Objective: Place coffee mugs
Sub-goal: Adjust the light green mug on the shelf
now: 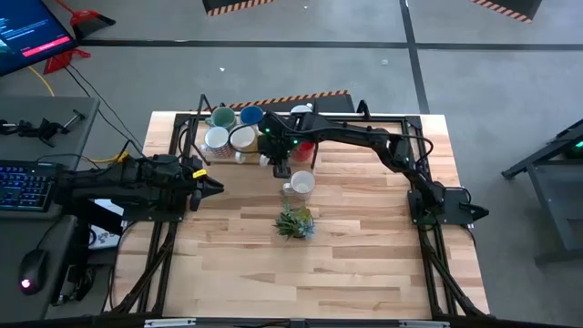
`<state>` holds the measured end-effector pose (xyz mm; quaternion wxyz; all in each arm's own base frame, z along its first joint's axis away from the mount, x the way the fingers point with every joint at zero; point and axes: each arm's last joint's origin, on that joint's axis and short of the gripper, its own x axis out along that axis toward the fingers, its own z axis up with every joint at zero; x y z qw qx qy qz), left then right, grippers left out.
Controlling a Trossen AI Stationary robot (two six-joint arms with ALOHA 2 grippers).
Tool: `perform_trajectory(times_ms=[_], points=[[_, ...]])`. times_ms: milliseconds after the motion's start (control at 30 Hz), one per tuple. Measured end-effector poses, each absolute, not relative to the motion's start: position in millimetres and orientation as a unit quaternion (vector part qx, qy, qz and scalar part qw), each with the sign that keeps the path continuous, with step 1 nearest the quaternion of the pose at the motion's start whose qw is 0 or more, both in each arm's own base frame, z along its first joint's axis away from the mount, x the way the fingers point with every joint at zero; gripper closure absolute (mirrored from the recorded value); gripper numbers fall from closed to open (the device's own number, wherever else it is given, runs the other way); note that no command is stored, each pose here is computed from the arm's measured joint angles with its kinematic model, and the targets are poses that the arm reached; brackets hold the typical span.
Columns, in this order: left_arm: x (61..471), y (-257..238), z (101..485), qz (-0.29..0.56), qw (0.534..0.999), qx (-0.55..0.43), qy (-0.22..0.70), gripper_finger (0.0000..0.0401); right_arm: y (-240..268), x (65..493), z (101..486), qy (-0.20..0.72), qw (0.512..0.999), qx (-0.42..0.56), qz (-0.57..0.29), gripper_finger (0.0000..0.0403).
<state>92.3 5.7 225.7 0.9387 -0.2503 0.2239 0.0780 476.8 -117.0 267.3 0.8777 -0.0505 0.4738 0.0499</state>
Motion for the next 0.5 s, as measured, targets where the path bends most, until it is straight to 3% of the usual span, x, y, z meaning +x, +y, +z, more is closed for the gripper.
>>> perform_trajectory(times_ms=[500], points=[[92.4,5.8,225.8,0.078,0.939,-0.250,0.224,0.0330,-129.6,475.6,252.4,0.499,0.864,-0.048,0.049,0.0325]])
